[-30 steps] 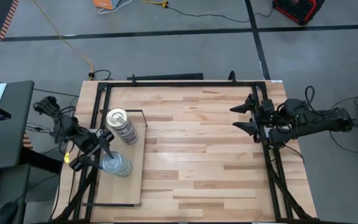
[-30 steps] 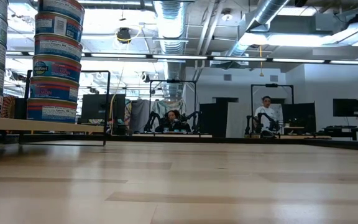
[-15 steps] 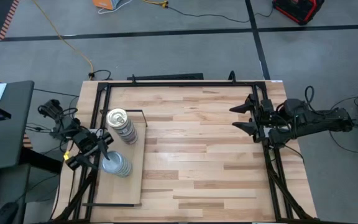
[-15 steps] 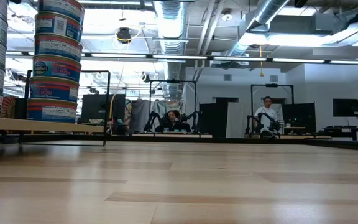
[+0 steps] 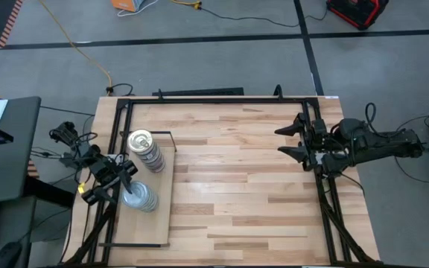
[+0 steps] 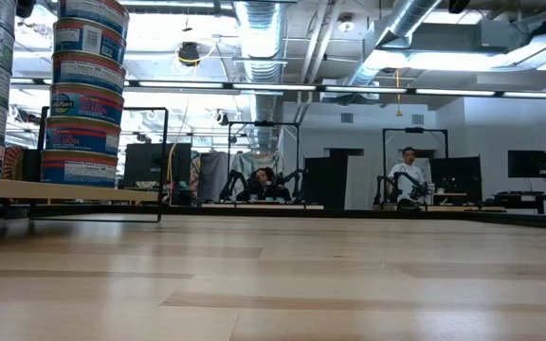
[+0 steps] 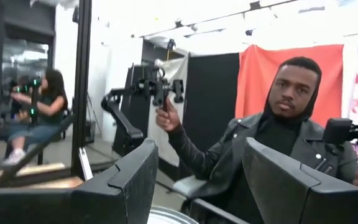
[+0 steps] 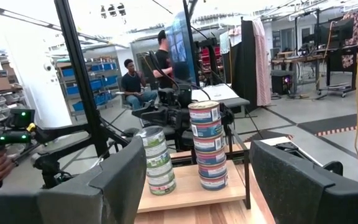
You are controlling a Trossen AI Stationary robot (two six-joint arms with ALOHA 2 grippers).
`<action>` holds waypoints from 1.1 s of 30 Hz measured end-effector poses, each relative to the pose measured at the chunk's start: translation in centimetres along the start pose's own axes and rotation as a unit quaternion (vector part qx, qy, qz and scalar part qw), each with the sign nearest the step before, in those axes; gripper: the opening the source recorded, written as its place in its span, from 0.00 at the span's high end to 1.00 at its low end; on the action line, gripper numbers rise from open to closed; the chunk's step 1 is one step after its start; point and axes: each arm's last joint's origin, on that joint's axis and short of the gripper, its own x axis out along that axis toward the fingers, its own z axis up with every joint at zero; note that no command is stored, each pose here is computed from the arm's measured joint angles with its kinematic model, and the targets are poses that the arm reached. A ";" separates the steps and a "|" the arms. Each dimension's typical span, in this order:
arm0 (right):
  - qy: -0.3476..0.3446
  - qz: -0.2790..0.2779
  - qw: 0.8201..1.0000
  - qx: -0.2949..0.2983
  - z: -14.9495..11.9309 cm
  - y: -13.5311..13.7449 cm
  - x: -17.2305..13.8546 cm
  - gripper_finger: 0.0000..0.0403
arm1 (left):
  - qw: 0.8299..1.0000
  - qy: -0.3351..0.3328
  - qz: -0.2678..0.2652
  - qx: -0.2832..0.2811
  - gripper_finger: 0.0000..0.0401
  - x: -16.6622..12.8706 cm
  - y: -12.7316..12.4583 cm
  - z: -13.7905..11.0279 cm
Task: Stack canned seafood by type on shelf
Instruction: Return to home position
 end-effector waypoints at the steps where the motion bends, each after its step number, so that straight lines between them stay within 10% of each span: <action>1: 0.000 0.000 1.000 0.000 0.0 0.0 0.0 0.23 | 1.000 -0.008 -0.002 0.005 0.45 0.0 0.0 -0.2; 33: -0.007 -0.002 1.000 0.026 -1.1 -0.2 0.3 0.23 | 0.990 -0.113 -0.044 0.078 0.45 -0.3 -0.2 -0.5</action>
